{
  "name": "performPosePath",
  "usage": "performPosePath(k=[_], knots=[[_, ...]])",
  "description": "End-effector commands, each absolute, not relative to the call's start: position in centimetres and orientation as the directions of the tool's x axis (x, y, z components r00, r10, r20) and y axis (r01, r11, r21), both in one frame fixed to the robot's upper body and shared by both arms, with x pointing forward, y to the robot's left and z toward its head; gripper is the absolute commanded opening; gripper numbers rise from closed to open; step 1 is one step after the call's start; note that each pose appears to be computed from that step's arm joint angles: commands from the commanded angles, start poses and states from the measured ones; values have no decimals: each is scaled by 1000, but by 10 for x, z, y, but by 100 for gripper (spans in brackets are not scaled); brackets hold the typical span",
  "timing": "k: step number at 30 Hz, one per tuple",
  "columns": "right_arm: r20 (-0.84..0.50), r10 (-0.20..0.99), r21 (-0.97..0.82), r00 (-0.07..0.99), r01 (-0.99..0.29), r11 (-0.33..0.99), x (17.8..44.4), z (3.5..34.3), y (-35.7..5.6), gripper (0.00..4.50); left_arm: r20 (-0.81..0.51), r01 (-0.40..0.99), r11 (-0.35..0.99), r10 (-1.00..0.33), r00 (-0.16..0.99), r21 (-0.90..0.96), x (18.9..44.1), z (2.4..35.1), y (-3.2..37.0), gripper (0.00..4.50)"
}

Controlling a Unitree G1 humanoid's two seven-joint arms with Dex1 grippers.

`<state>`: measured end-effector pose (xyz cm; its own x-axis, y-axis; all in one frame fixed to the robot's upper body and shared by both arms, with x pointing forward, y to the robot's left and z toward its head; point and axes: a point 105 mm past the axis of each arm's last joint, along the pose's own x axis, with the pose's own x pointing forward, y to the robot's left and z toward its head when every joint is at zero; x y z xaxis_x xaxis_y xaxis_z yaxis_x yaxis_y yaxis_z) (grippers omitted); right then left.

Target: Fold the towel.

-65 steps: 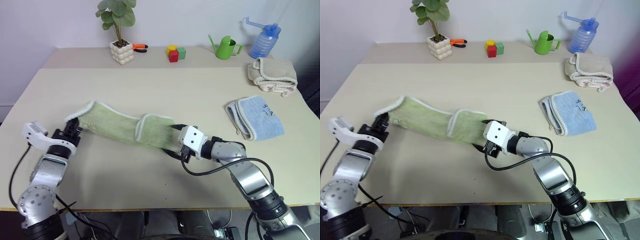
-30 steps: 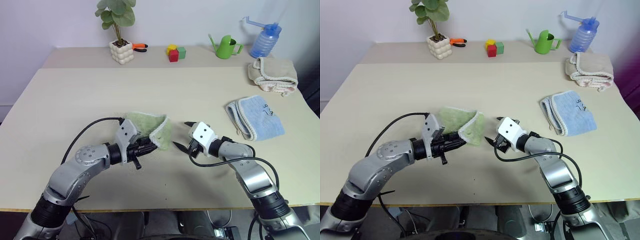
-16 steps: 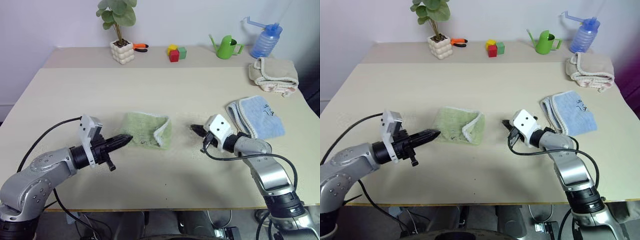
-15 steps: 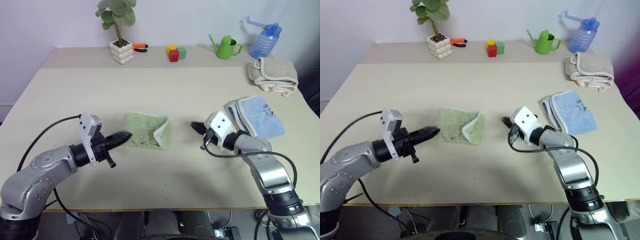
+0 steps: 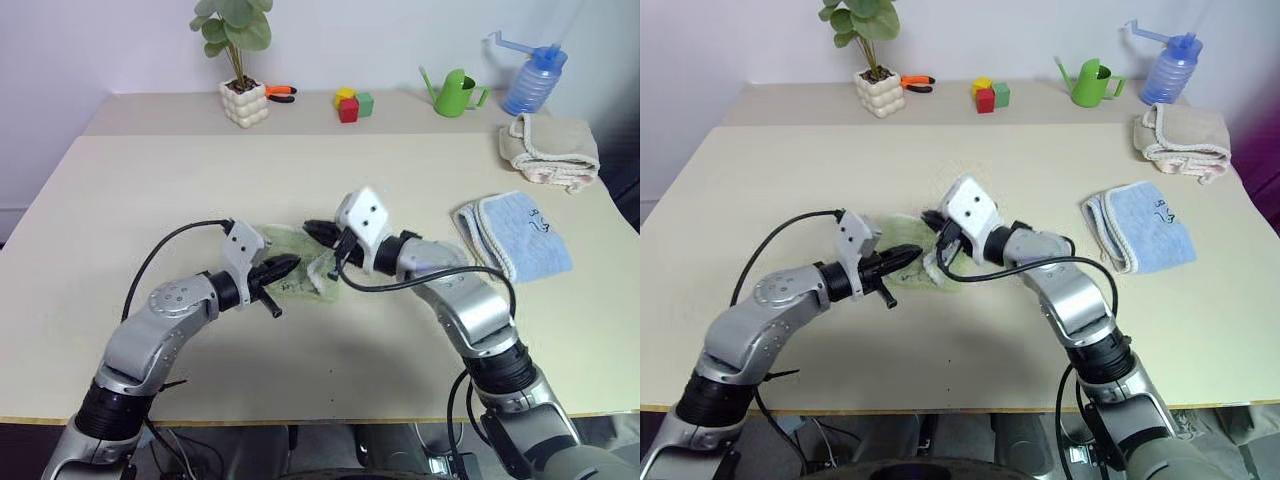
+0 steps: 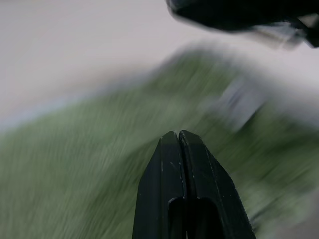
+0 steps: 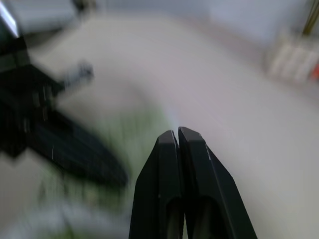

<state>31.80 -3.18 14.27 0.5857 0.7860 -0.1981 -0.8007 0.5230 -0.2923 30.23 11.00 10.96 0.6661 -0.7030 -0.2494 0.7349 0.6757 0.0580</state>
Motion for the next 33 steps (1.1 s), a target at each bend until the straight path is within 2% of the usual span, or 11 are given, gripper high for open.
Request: performPosePath(k=[1,5,11,14,18,21,25,28,32,33], knots=[[-294,747,-314,596,-799,513,311,109,-45,8,-260,704,703,-666,700,95,304,98,116,0],[-354,703,-325,617,-786,526,308,85,-64,8,-264,668,740,-631,729,77,303,85,125,0],[-373,672,-368,640,-767,526,308,73,-77,8,-243,661,749,-633,735,48,301,81,123,0],[-317,677,-375,664,-743,554,312,84,-78,8,-227,662,748,-639,735,38,299,81,121,0],[-197,678,-384,709,-692,612,322,118,-84,8,-166,657,753,-644,747,36,298,98,121,0],[-121,695,-385,709,-678,626,324,146,-88,88,-116,669,741,-661,741,51,296,115,119,0],[-49,740,-397,671,-693,602,317,177,-81,276,-53,685,726,-683,729,66,290,139,116,0],[-42,783,-409,620,-726,553,308,185,-67,417,-40,662,744,-662,749,85,291,148,122,0],[-42,831,-349,555,-787,508,299,181,-44,417,-75,608,785,-603,794,120,298,142,137,0],[-44,841,-330,539,-803,497,297,178,-37,388,-87,595,794,-589,804,122,300,138,140,0]])
